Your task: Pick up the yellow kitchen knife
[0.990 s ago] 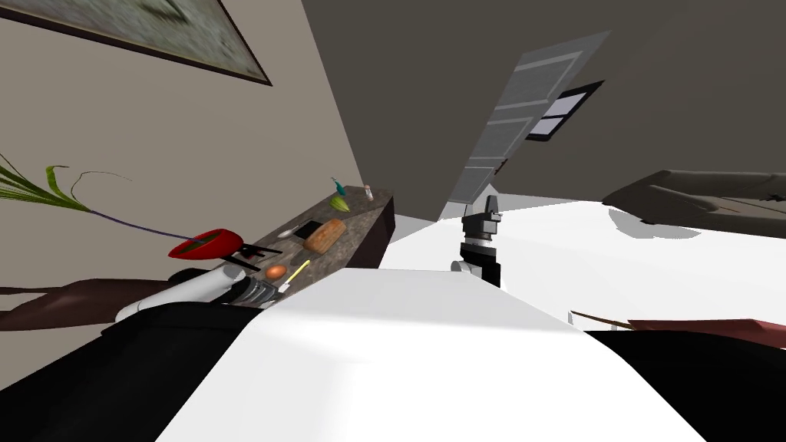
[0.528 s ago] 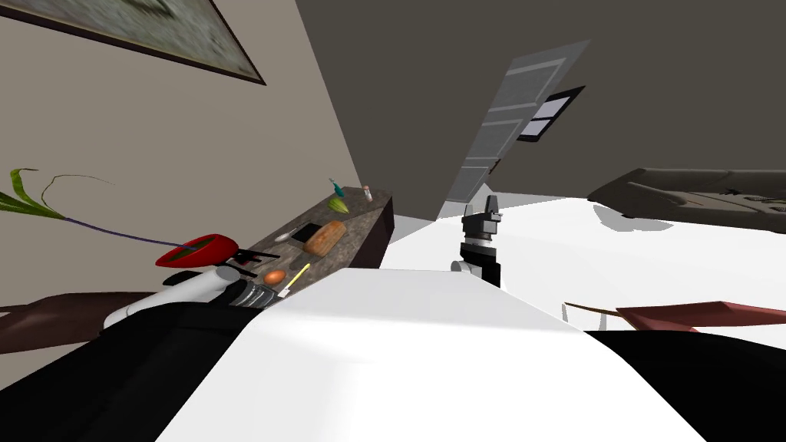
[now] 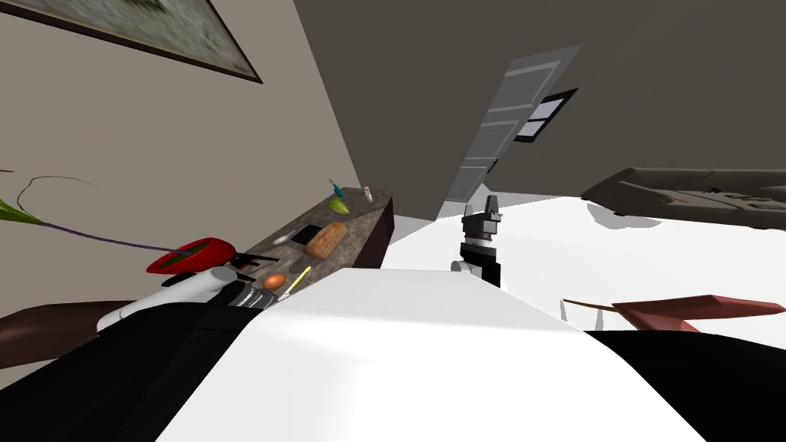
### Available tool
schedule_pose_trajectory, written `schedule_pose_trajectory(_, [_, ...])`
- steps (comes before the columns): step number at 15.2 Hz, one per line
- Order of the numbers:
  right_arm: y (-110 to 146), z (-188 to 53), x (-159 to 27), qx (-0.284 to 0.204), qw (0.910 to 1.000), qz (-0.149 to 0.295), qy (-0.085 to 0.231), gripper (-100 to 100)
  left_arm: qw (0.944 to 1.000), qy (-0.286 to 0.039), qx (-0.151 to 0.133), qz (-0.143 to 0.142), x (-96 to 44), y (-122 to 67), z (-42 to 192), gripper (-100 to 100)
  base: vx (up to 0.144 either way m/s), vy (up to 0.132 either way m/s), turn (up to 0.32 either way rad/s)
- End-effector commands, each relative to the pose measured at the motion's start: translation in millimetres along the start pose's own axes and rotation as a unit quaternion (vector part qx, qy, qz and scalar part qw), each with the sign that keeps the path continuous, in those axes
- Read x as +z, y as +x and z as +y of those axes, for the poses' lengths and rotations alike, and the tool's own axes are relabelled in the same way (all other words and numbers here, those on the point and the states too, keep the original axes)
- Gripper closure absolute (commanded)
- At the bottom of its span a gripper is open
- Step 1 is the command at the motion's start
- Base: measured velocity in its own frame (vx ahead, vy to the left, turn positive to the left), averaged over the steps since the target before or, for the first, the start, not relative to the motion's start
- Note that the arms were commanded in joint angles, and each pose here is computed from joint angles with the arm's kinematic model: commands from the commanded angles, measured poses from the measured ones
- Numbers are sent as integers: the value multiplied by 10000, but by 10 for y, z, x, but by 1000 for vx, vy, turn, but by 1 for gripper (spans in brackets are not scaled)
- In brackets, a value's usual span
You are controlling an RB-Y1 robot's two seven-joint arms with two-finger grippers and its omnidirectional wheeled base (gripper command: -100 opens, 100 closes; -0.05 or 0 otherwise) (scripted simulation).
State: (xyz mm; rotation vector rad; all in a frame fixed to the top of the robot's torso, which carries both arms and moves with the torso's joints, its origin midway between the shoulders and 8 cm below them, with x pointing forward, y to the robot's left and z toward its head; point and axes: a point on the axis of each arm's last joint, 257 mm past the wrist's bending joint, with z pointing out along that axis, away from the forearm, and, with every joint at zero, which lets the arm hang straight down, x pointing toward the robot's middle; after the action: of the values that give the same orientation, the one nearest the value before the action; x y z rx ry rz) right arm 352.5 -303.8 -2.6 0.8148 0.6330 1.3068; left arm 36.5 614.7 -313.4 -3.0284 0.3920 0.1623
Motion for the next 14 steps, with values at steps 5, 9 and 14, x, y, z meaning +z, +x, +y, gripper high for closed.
schedule_pose_trajectory(5, [0, 0, 0, 1, 10000, 0, 0, 0, 10000, 19, 6, 0, 223, 58, -25, -100, -15, -4, 3])
schedule_pose_trajectory(9, [0, 0, 0, 0, 10000, 0, 0, 0, 10000, 2, 0, 1, 22, 6, -3, 100, 8, 0, -1])
schedule_pose_trajectory(14, [0, 0, 0, 1, 10000, 0, 0, 0, 9996, 273, -7, 77, 86, 48, -155, -100, -16, -11, 10])
